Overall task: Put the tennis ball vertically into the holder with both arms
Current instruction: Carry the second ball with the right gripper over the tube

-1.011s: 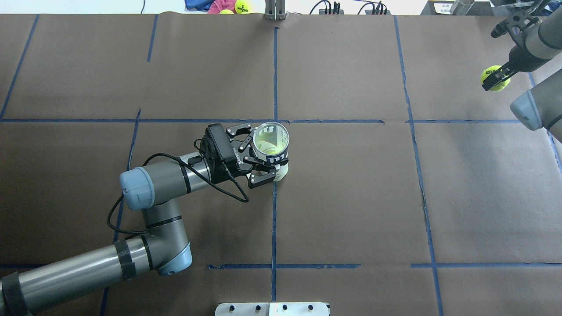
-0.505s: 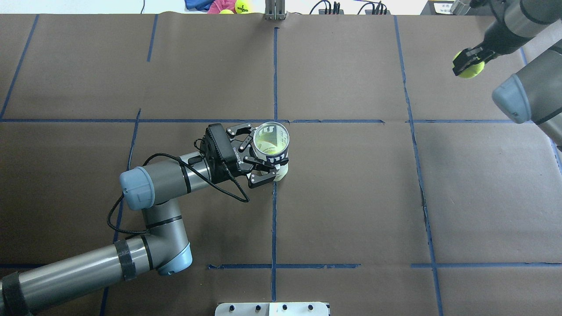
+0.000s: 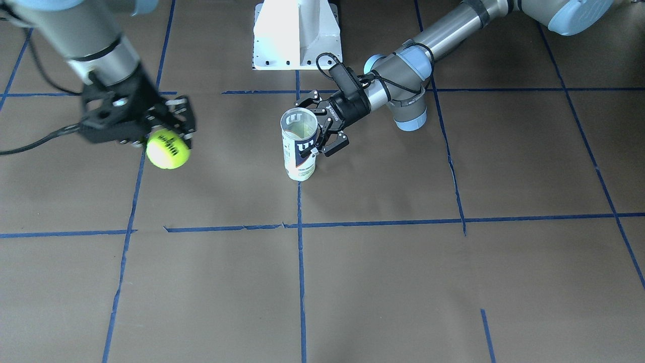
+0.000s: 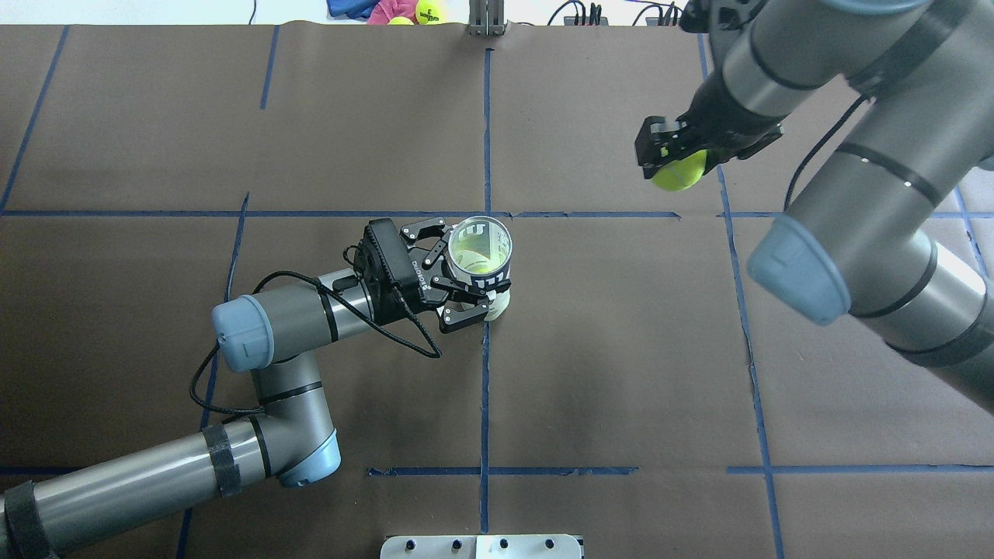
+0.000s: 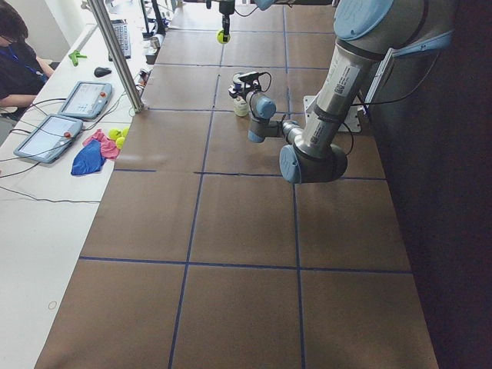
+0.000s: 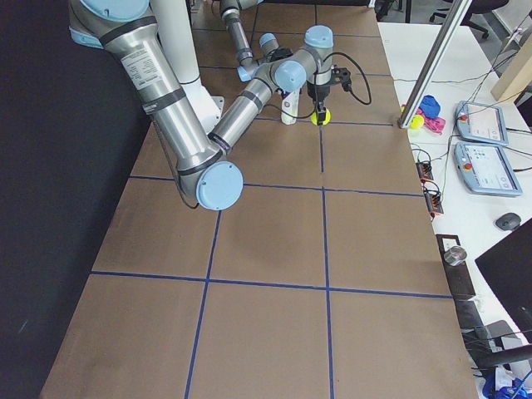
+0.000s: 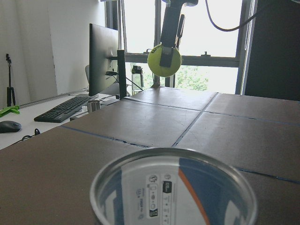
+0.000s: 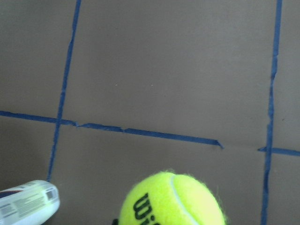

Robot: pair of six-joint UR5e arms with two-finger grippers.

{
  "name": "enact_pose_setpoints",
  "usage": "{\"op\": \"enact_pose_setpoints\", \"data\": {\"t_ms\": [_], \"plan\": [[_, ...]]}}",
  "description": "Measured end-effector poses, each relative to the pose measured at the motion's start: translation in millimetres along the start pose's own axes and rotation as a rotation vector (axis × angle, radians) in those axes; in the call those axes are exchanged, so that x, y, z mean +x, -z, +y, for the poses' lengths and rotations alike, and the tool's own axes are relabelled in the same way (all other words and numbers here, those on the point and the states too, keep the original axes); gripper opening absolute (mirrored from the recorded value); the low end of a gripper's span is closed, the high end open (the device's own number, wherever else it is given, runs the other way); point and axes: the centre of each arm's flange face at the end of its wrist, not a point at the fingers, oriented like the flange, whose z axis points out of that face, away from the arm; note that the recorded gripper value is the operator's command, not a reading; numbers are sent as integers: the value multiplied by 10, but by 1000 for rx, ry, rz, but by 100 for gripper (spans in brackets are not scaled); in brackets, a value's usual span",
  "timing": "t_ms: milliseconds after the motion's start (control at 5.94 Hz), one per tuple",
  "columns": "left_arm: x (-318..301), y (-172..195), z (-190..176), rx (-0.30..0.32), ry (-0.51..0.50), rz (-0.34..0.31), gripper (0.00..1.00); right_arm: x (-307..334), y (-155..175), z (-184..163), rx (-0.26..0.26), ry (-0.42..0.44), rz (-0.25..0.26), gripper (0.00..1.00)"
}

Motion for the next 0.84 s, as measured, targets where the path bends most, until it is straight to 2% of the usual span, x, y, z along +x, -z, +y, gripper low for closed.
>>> {"op": "enact_pose_setpoints", "data": {"t_ms": [337,674,842], "plan": [[4,-1,5,-1,0,0,87,-909,174,376,-7,-67,-5,8],[4,-4,4,-1,0,-1,87,-1403,159,448,-8,-85,0,10],[5,-7,1,-1,0,-1,87,-1613,121,383,-11,-95,9,15]]}}
